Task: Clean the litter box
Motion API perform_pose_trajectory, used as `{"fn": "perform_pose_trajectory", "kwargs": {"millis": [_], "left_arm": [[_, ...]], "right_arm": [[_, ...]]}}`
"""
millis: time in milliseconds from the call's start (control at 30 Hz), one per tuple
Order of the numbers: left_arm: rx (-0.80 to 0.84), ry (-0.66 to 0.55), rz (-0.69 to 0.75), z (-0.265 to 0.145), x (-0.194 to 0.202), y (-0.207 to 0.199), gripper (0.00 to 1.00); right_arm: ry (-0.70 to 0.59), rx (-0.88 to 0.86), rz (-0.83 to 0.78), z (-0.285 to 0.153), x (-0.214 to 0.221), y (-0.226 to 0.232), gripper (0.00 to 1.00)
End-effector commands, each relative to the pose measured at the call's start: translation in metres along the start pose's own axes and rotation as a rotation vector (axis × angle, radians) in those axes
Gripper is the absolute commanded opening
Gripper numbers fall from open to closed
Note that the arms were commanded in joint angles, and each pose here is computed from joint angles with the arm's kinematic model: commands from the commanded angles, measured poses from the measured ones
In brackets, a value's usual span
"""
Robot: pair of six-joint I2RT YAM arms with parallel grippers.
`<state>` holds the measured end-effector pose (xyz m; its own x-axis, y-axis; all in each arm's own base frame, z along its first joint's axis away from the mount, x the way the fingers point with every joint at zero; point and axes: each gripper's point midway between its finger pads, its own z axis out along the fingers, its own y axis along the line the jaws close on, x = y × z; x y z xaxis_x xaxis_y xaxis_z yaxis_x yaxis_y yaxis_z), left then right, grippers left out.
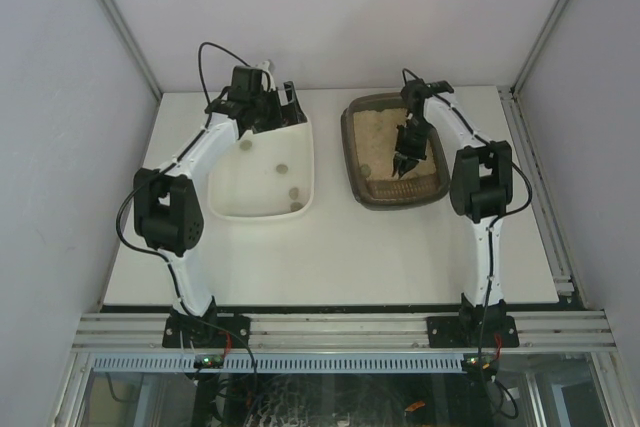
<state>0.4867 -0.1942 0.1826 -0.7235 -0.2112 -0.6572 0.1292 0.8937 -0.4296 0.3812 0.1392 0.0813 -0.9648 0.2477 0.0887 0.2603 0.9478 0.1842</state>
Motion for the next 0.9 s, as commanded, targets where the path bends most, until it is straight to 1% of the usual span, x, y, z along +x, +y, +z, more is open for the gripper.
{"fn": "perform_pose_trajectory", "kwargs": {"millis": [0,67,133,233,467,600,867], "left_arm": [[0.042,-0.040,0.001,-0.011,-0.010,-0.009,0.98],[0.053,-0.040,0.005,-0.012,-0.010,-0.011,0.98],[0.068,-0.038,0.009,-0.011,-0.011,-0.014,0.98],[0.097,-0.027,0.011,-0.009,-0.011,-0.019,0.98],[0.135,-0.005,-0.004,-0.004,-0.008,-0.027,0.97],[0.130,-0.007,0.001,-0.003,-0.008,-0.026,0.97],[0.121,-0.006,0.001,-0.004,-0.006,-0.024,0.97]], "right_arm": [[-0.064,-0.058,0.031,-0.020,-0.014,-0.002,0.00],[-0.085,-0.038,0.035,-0.032,-0.012,-0.008,0.00],[-0.119,0.032,0.033,-0.043,-0.010,-0.020,0.00],[-0.161,0.089,0.015,-0.055,-0.004,-0.028,0.00],[-0.196,0.148,-0.044,-0.065,0.010,-0.026,0.00],[-0.183,0.190,-0.040,-0.056,0.005,-0.032,0.00],[-0.146,0.216,-0.030,-0.033,-0.015,-0.034,0.00]]}}
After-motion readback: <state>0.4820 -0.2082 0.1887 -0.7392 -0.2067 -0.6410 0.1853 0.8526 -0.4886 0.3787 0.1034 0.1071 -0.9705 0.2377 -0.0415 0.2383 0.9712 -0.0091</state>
